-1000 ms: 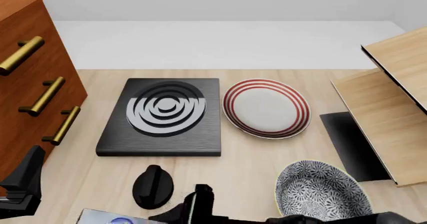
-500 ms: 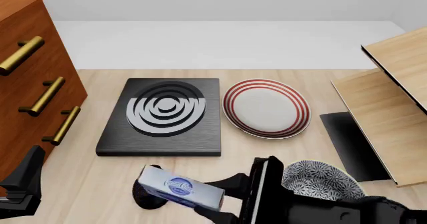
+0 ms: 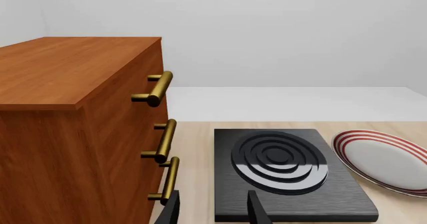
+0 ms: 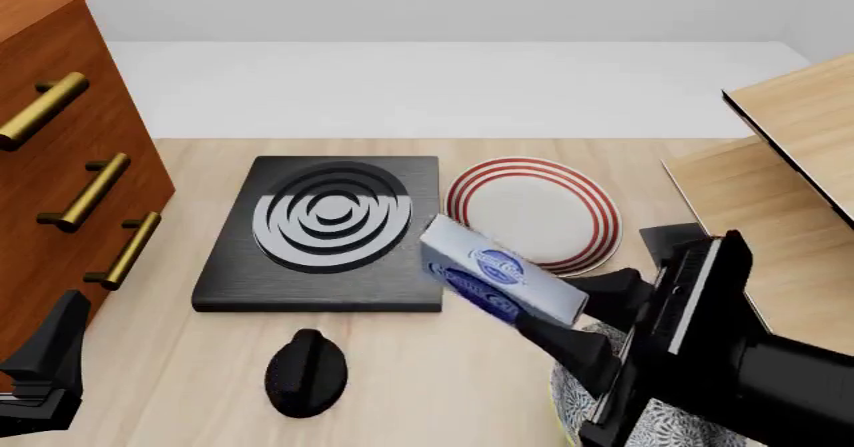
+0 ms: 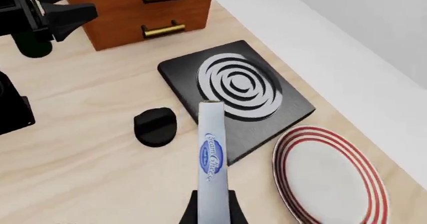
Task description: Pick up the cream cheese and put it in the bowl.
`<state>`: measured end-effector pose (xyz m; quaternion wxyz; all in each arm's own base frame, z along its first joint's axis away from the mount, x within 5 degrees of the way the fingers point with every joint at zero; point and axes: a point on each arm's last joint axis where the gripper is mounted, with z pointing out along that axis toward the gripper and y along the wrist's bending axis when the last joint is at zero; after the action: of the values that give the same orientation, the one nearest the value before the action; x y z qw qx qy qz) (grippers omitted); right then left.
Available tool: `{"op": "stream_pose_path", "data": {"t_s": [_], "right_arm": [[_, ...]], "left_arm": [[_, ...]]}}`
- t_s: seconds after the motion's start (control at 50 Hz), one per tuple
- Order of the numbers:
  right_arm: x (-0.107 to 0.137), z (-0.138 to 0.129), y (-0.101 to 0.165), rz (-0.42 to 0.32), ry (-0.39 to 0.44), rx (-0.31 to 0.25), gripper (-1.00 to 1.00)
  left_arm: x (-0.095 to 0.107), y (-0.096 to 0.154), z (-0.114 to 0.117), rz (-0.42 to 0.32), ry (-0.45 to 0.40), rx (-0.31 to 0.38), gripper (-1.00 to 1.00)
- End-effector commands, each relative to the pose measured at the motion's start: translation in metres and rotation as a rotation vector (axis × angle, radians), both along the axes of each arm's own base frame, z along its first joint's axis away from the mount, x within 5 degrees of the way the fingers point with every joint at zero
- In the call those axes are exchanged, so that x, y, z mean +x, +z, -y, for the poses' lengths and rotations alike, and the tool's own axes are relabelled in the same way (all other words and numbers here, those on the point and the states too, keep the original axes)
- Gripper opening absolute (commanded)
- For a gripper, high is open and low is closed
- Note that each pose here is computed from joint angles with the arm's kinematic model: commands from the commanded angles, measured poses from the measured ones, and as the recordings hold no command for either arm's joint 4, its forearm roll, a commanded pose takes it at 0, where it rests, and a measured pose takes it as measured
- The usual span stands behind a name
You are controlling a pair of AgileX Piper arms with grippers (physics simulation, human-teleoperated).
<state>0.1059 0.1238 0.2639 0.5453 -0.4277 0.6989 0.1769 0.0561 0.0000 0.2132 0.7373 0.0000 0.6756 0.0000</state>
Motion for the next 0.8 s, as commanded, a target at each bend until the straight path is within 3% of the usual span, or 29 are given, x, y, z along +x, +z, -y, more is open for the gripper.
{"op": "stream_pose_path", "data": {"t_s": [0.02,0.8], "right_arm": [[-0.008,0.031,0.015,0.011,-0.108,0.011,-1.00],[-0.042,0.088,0.008,-0.057,-0.335,-0.112,-1.00]], "left_arm": [[0.000,0.000,0.000,0.000,0.000,0.000,1.00],[0.000,0.000,0.000,0.000,0.000,0.000,1.00]]}}
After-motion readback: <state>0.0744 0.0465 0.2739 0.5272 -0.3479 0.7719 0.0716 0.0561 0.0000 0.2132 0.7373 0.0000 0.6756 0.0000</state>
